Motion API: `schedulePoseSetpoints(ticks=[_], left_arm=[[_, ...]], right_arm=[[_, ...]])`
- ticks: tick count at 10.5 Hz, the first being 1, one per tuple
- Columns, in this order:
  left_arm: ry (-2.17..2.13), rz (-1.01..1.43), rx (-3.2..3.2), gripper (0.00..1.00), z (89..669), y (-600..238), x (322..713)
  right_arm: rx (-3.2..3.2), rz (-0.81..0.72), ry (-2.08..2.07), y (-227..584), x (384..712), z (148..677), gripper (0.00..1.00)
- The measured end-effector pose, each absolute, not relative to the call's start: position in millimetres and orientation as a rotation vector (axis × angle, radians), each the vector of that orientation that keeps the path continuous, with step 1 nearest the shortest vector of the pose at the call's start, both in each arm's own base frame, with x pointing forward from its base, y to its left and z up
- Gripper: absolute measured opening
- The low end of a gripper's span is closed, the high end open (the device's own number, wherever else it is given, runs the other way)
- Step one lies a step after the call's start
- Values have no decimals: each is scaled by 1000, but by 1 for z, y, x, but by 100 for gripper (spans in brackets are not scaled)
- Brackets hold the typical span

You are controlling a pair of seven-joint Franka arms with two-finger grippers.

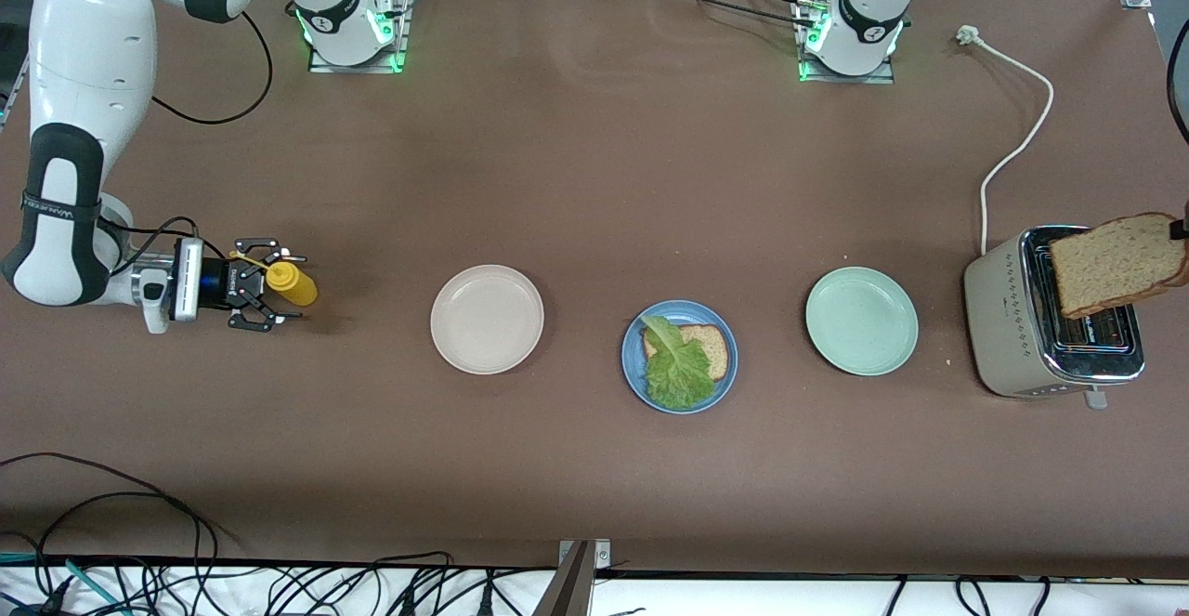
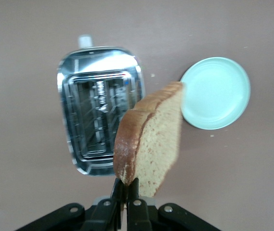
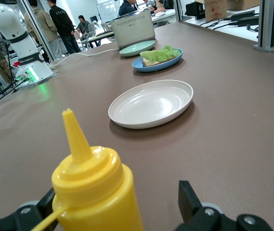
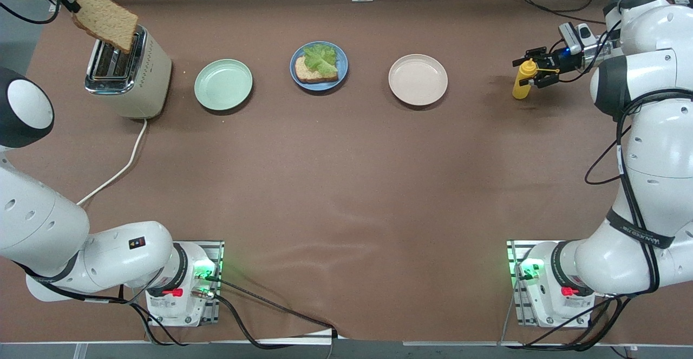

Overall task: Make sandwich in blue plate with both arms
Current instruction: 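Grasp the toaster bread slice with the left gripper and lift it out, then carry the bread over the blue plate while the right gripper releases the mustard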

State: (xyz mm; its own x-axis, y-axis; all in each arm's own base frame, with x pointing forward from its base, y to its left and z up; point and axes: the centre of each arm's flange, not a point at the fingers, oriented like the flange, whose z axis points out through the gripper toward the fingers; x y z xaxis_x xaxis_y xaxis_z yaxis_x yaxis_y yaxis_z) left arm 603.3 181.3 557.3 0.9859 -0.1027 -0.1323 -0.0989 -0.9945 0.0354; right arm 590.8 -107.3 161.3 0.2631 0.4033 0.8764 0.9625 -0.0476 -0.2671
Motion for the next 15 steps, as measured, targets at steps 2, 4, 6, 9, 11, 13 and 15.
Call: schedulePoseSetpoints(ticks=[2, 4, 6, 9, 11, 13, 15], left_arm=[[-158, -218, 3011, 6, 543, 172, 608], [-155, -270, 2949, 6, 512, 169, 617], [-202, -320, 2907, 6, 489, 147, 627], [-204, -365, 2882, 6, 477, 109, 634], [-196, -378, 2848, 6, 467, 105, 635], [-194, -399, 2817, 6, 456, 91, 639], [-177, -410, 2800, 6, 450, 83, 640]], right_arm=[[-1614, -764, -1292, -108, 589, 159, 100], [-1605, -765, -1307, -109, 585, 151, 100], [-1598, -765, -1320, -111, 580, 139, 100], [-1597, -764, -1327, -116, 576, 129, 100], [-1597, -769, -1332, -119, 575, 128, 100], [-1606, -774, -1339, -125, 575, 130, 100], [-1618, -781, -1346, -134, 573, 131, 100]])
